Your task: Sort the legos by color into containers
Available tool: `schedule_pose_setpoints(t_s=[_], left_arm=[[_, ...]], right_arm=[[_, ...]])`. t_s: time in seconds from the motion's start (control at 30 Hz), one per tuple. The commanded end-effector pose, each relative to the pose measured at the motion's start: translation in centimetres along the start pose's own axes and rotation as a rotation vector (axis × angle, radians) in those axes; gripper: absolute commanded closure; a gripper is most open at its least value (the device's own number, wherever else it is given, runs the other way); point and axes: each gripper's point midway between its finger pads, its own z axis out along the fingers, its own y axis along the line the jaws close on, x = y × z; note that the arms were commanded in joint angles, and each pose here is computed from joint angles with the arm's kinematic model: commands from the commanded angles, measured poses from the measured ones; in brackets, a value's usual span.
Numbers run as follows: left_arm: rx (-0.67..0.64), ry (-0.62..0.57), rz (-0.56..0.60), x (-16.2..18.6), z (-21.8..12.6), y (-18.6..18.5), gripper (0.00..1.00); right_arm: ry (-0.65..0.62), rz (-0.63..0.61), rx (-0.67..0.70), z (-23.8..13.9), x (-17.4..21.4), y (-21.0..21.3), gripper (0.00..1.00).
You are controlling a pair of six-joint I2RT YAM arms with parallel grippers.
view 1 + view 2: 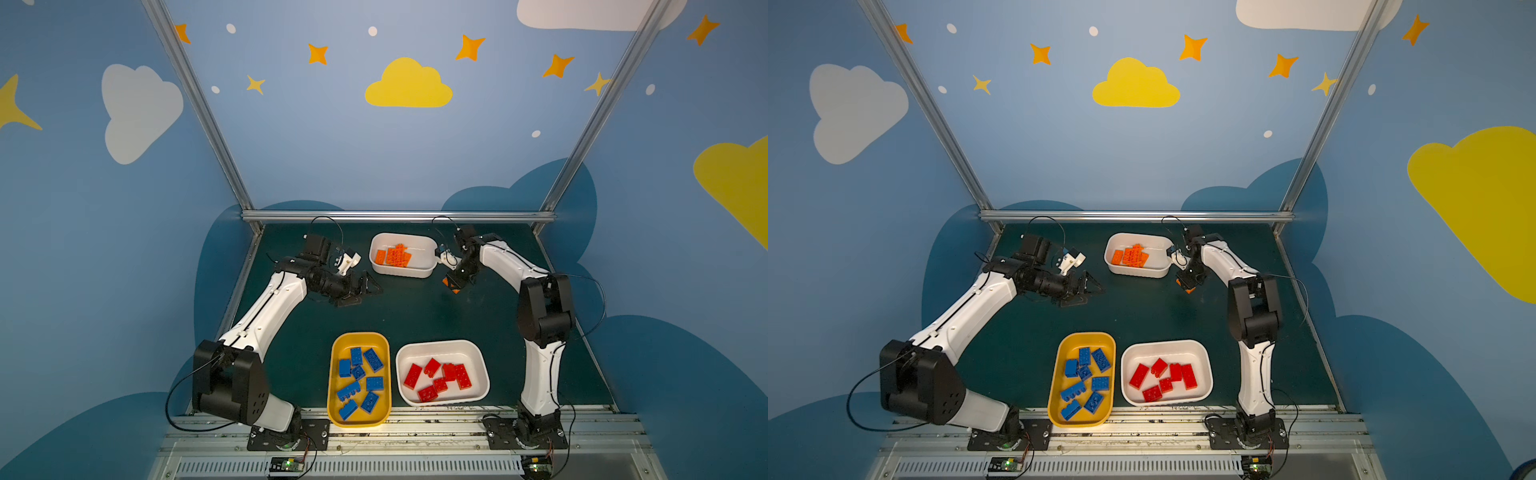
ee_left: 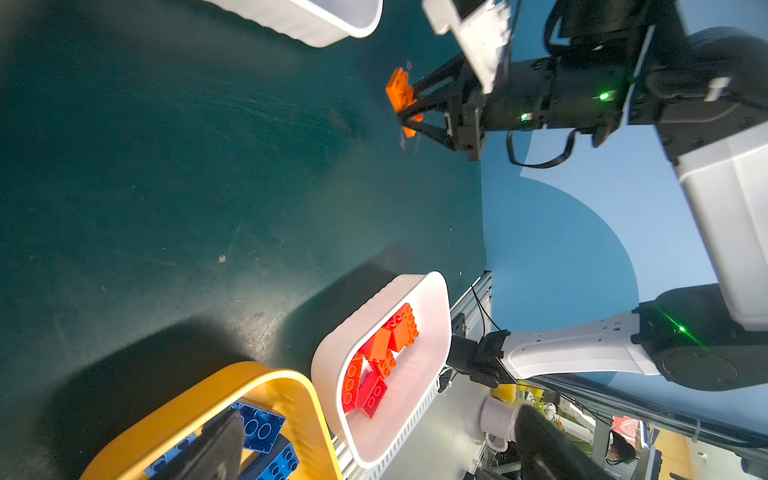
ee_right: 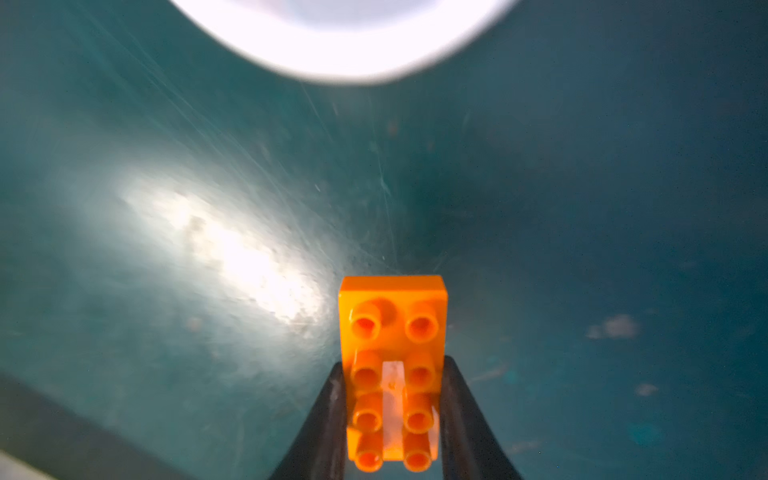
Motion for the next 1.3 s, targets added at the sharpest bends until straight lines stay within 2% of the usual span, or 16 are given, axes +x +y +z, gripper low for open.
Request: schedule_pose_setpoints(t_s=[0.0, 0.17, 0.33, 0.47, 0.67, 0.73, 0.8, 0.9, 1.03, 1.17, 1.27], left_arm=[[-0.002, -0.025, 0.022, -1.2, 0.0, -0.4, 0.0], [-0.012, -0.062, 0.034, -3.0, 0.1, -0.5, 0.0], [-0.054, -0.189, 0.071, -6.3, 0.2, 0.3, 0.0], [-0.088, -0.271, 0.097, -9.0, 0.4, 1.3, 0.0], [-0.073, -0.341, 0.106, -11.8, 1.1, 2.0, 0.01], [-0.081, -0.352, 0.11, -12.2, 1.4, 2.5, 0.0], [-0.087, -0.355, 0.106, -12.4, 1.5, 3.0, 0.0], [-0.102, -0.349, 0.111, -12.4, 1.4, 3.7, 0.0], [-0.158, -0.364, 0.132, -12.5, 0.3, 5.4, 0.0], [-0.233, -0.4, 0.185, -12.5, -1.4, 7.7, 0.0], [-0.273, -0.43, 0.26, -12.4, -2.2, 9.7, 0.0]], right_arm=[[-0.144, 0.048, -0.058, -4.3, -4.2, 2.4, 0.77], [-0.235, 0.154, -0.065, -4.2, -9.0, 2.6, 0.75], [-0.332, 0.275, -0.091, -2.7, -13.5, 1.3, 0.77], [-0.392, 0.29, -0.093, -0.4, -15.5, 0.6, 0.77], [-0.447, 0.378, -0.002, 3.4, -17.0, -1.9, 0.76], [-0.433, 0.381, 0.018, 4.5, -16.9, -2.2, 0.72], [-0.429, 0.379, 0.008, 4.7, -17.1, -2.2, 0.57], [-0.449, 0.369, -0.018, 3.0, -17.4, -1.8, 0.44], [-0.454, 0.43, -0.033, -1.3, -16.1, -2.2, 0.39], [-0.404, 0.384, -0.088, -5.6, -12.0, -1.7, 0.36], [-0.422, 0.385, -0.05, -7.6, -8.2, -2.2, 0.32]])
